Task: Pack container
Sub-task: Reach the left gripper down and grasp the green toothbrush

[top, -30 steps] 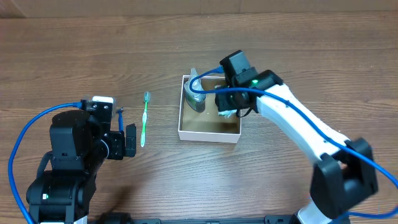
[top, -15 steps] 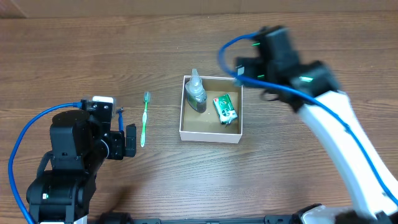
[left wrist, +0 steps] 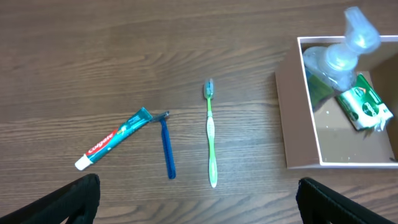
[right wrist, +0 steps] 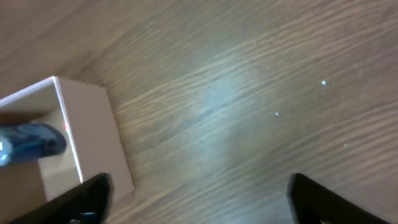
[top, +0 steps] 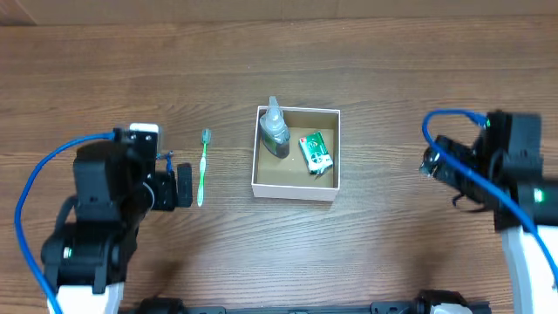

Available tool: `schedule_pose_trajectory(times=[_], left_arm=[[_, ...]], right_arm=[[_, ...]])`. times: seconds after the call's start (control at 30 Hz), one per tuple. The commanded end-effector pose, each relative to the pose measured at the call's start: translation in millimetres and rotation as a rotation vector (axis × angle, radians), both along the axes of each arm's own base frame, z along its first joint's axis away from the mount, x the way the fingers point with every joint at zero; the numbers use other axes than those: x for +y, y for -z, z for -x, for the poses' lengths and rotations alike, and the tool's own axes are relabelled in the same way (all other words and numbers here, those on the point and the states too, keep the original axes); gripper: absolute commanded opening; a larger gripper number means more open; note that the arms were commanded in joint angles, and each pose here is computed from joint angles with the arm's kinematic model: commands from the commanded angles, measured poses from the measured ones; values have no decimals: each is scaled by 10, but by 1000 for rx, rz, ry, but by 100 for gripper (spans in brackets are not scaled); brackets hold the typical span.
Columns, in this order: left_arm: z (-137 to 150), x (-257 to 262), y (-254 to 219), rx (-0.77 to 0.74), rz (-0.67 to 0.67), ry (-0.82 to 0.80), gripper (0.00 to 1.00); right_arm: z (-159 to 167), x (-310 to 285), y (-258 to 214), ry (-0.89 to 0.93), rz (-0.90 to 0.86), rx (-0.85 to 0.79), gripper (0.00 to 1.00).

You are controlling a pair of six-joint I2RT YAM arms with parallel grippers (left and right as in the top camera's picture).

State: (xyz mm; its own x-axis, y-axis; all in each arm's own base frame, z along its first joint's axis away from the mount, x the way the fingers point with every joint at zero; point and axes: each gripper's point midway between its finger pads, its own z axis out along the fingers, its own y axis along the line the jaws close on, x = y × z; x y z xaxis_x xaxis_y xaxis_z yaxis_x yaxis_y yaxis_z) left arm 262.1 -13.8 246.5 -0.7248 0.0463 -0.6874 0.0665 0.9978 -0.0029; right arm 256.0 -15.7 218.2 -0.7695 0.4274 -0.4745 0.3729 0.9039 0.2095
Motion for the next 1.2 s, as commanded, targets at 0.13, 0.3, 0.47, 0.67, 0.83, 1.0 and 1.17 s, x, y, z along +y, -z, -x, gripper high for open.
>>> schedule_pose_trajectory(times=[0.13,0.3,0.47,0.67,0.83,1.0,1.17], left_arm=[[-757,-393,1048,328,100,40,100],[-802,-422,2031,592,92,29,100],[-924,-428,2397,618,89,26,100],[-846,-421,2744,703,88,6,100],[-787,-399,2768,730,78,0,85],[-682,-160,2781,766,-50,-64,66],[-679,-153,2781,767,-54,-65,24]], right_arm=[[171,44,14,-27,-4,-31,100],[105,53,207,-30,-19,58,100],[70,74,304,-37,-35,100,100],[64,74,331,-37,-37,112,100],[64,74,331,-37,-37,112,100],[63,73,330,-37,-36,112,100],[64,74,331,-37,-37,112,100]])
